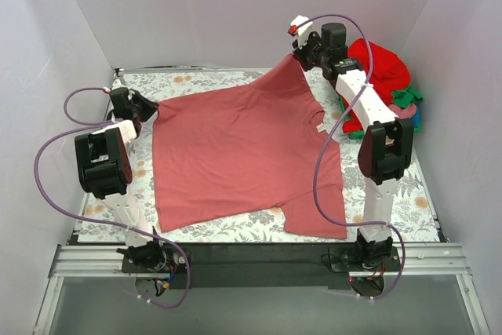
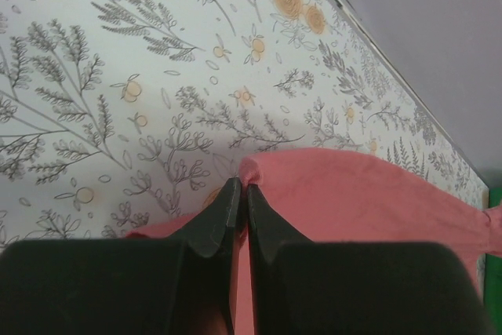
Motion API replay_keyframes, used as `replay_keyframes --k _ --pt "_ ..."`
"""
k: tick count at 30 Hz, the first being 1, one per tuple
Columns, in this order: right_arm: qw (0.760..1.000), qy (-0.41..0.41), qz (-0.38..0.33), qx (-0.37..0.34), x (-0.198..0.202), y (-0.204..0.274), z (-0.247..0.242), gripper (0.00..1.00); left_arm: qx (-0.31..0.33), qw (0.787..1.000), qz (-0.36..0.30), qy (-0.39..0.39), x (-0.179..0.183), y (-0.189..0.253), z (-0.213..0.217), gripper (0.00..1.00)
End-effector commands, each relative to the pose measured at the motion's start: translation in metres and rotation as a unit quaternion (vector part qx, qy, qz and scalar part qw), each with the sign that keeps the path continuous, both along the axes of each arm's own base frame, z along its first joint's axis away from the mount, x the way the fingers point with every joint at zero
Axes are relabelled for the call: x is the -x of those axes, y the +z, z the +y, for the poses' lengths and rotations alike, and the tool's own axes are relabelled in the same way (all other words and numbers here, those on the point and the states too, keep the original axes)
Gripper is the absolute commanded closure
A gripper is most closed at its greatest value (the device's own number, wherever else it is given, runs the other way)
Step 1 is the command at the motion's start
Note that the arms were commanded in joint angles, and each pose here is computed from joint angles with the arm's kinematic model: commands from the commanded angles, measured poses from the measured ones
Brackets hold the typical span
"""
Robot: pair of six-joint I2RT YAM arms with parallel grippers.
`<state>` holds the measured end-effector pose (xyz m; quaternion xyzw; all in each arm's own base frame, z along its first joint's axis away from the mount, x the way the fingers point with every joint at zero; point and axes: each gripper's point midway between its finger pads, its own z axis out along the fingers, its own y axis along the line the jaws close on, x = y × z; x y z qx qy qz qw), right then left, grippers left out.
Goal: Fold and stack the t-shirts
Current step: Fold the tshirt
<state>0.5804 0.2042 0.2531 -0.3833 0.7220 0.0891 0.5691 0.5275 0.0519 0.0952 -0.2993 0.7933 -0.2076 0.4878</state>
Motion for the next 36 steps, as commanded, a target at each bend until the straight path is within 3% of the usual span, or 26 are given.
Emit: replay_keyframes --k 1,9,18,36 --pt "0.999 0.038 -0.004 -0.031 0.031 0.033 0.007 0.99 -0.014 0.998 -0.056 -0.024 0.008 0.043 0.001 1.0" --pt "0.998 0.037 0.029 -0.032 0.057 0.014 -0.003 0.99 0.0 0.996 -0.073 -0.056 0.032 0.044 -0.006 1.0" --pt "0.998 0.006 0.047 -0.031 0.059 -0.008 -0.032 0.99 -0.005 0.994 -0.088 -0.059 0.053 0.059 -0.011 1.0" --pt "0.997 -0.013 0.066 -0.048 0.064 -0.024 -0.058 0.99 -0.006 0.998 -0.051 -0.04 0.082 0.039 -0.012 1.0"
